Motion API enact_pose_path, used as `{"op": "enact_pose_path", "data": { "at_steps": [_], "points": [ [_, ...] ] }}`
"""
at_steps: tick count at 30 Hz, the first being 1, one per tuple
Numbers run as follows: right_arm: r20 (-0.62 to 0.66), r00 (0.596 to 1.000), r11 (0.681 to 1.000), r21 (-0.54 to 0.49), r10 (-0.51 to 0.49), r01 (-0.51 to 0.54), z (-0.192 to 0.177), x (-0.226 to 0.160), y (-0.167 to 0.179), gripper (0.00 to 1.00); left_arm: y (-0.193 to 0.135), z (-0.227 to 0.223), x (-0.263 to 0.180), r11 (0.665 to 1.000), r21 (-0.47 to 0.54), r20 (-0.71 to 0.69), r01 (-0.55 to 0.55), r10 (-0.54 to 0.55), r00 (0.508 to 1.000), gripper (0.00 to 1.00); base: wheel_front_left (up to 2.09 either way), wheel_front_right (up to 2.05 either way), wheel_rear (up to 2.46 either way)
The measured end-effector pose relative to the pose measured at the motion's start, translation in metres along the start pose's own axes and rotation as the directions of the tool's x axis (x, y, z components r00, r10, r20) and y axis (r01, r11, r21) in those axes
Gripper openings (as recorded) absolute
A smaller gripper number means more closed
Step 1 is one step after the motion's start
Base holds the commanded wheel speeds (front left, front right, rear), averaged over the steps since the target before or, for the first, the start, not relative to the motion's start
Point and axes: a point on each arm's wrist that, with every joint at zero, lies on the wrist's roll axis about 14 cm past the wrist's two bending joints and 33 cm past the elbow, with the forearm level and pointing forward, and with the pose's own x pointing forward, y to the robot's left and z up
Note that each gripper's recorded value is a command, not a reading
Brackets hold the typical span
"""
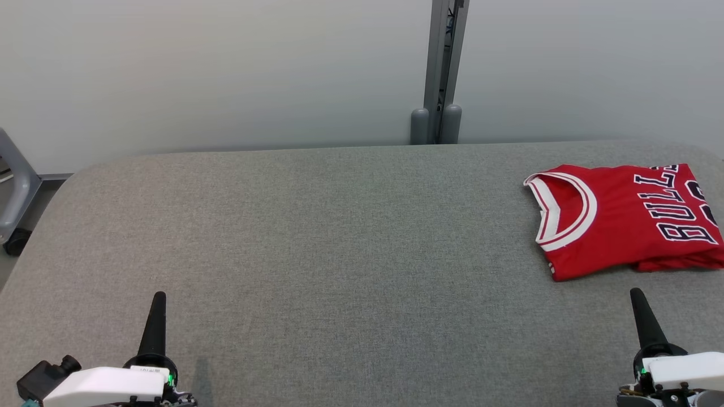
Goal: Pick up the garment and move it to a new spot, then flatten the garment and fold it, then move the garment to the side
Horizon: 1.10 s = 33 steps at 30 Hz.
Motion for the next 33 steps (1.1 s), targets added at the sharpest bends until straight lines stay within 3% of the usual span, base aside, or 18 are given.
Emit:
{"op": "enact_pose_path", "data": {
  "at_steps": [15, 33],
  "points": [
    [-0.008, 1.0, 0.989, 0.143, 0.022, -0.02, 0.001, 0.008, 0.007, 0.0, -0.01, 0.001, 0.01, 0.992, -0.124, -0.009, 0.03, -0.031, 0.999, 0.0, 0.0, 0.0, 0.0],
    [-0.015, 0.999, 0.953, 0.301, 0.049, -0.042, 0.001, 0.015, 0.014, 0.0, -0.022, 0.001, 0.021, 0.964, -0.256, -0.021, 0.064, -0.072, 0.997, 0.0, 0.0, 0.0, 0.0]
  ]
}}
